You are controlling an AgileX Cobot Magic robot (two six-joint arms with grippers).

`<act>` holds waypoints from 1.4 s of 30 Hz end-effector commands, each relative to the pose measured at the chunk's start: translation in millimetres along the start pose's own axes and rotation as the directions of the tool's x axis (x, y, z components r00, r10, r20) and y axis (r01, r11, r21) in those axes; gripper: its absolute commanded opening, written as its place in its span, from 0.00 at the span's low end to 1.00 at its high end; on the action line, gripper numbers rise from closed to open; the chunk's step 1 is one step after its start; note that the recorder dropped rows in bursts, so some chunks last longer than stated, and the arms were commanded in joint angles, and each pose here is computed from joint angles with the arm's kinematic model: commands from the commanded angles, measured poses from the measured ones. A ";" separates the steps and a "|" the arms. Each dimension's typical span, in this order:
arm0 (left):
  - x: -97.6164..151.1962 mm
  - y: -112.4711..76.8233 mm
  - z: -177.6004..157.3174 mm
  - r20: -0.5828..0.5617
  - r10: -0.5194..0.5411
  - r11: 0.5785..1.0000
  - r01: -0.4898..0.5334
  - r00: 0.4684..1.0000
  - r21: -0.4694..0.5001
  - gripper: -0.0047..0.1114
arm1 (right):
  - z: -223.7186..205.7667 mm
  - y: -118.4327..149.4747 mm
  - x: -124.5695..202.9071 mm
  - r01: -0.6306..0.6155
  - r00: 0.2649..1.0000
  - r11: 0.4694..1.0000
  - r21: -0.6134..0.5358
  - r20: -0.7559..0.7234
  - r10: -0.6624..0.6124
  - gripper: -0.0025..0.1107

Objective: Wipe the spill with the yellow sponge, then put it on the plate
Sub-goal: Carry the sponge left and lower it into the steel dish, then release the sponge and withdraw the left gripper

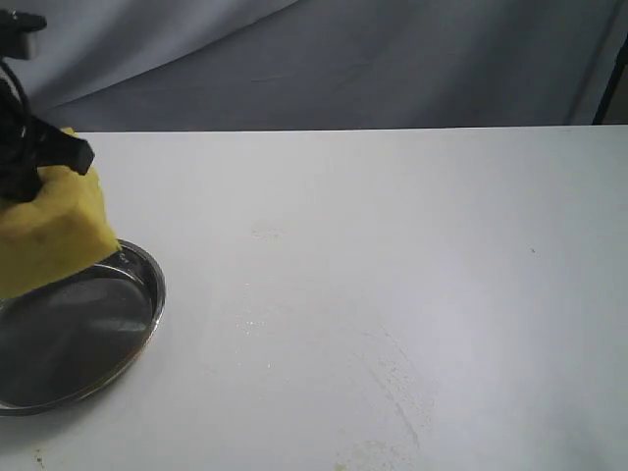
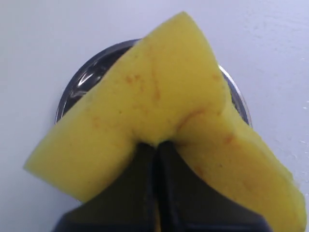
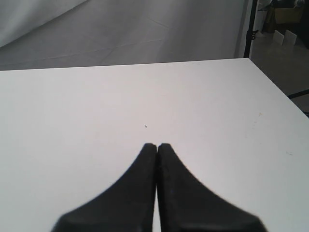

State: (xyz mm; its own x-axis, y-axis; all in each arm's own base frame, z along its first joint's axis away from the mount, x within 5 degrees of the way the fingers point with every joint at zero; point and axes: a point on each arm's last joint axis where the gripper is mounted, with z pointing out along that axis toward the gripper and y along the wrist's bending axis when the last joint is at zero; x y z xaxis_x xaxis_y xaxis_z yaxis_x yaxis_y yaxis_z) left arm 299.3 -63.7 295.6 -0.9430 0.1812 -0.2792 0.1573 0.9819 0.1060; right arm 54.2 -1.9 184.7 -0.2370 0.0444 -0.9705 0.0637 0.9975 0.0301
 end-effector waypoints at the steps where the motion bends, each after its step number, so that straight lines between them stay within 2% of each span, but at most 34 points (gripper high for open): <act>1: 14.7 11.7 31.1 0.008 -0.015 1.000 0.015 1.000 -0.009 0.04 | 0.1 -0.1 1.1 0.004 1.000 1.000 0.000 0.001 -0.004 0.02; 10: 40.4 9.3 77.6 0.077 -0.025 1.000 0.024 0.997 0.018 0.04 | 0.1 -0.1 1.1 0.004 1.000 1.000 0.000 0.001 -0.004 0.02; 15: 43.3 6.9 98.2 0.015 -0.081 0.997 0.081 0.997 0.020 0.05 | 0.1 -0.1 1.1 0.004 1.000 1.000 0.000 0.001 -0.004 0.02; 21: 46.2 4.5 120.9 -0.069 -0.073 0.997 0.074 0.995 0.013 0.06 | 0.1 -0.1 1.1 0.004 1.000 1.000 0.000 0.001 -0.004 0.02; 23: 47.1 4.2 123.9 -0.084 -0.072 0.997 0.073 0.994 0.012 0.11 | 0.1 -0.1 1.1 0.004 1.000 1.000 0.000 0.001 -0.004 0.02; 28: 46.9 4.2 124.0 -0.082 -0.072 0.997 0.073 0.994 0.012 0.38 | 0.1 -0.1 1.1 0.004 1.000 1.000 0.000 0.001 -0.004 0.02; 32: 45.9 4.5 122.5 -0.082 -0.102 0.995 0.103 0.991 0.009 0.52 | 0.1 -0.1 1.1 0.004 1.000 1.000 0.000 0.001 -0.004 0.02; 36: 38.9 5.9 115.3 -0.097 -0.128 0.992 0.128 0.987 -0.002 0.57 | 0.1 -0.1 1.1 0.004 1.000 1.000 0.000 0.001 -0.004 0.02; 42: 21.7 11.2 94.0 -0.137 -0.129 0.991 0.125 0.982 -0.038 0.56 | 0.1 -0.1 1.1 0.004 1.000 1.000 0.000 0.001 -0.004 0.02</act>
State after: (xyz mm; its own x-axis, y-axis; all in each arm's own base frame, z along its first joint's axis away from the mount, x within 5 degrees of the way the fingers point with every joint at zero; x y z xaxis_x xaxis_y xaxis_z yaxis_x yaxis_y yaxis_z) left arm 304.4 -45.5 188.2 -0.9839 0.0598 -0.1687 0.0452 0.9950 0.0893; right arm 54.2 -1.9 184.7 -0.2370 0.0444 -0.9705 0.0637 0.9975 0.0301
